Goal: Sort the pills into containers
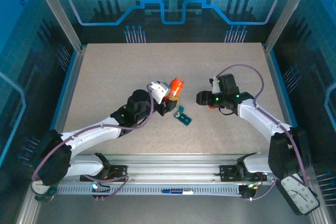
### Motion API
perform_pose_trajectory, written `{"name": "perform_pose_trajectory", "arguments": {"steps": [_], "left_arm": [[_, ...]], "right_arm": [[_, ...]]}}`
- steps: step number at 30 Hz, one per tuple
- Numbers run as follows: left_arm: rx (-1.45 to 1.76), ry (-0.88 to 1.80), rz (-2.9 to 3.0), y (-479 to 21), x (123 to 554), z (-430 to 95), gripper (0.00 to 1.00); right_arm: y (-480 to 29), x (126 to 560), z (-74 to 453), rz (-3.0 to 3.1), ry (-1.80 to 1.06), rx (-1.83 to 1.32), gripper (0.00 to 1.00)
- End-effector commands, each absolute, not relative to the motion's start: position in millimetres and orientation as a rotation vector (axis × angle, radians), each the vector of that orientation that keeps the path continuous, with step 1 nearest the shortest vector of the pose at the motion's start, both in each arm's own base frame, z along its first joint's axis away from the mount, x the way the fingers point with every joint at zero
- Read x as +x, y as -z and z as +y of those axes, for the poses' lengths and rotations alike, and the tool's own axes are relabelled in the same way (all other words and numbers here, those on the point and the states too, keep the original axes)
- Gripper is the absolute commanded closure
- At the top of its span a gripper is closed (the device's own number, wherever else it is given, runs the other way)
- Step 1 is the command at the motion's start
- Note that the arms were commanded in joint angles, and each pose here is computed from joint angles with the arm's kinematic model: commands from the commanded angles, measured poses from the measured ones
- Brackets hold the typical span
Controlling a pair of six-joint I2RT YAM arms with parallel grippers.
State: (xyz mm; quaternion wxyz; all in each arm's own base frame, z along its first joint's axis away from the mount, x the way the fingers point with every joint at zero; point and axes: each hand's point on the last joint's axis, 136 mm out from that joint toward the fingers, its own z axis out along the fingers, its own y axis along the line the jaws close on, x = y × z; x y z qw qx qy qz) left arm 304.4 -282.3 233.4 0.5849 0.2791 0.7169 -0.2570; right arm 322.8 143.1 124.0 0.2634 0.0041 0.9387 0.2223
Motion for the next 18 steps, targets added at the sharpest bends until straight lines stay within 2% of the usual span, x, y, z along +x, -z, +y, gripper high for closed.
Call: {"name": "perform_pose_trajectory", "arguments": {"steps": [1,7,18], "left_arm": [[0.607,0.668,1.325,-314.5,298.1,-285.2,1.0],[0.634,0.724,1.159,-349.5,291.2,-292.6,1.0],[0.637,0.714,1.144,-326.4,329.0,-287.0,1.0]], "right_arm": [[-125.4,328.8,116.4,2.586,-0.44,0.01,0.29],[-110.0,347.6,94.2,2.658,-0.294,0.018,0.25],[-74.6,365.8,92.8,2.797,-0.197,-0.032,0.23]]}}
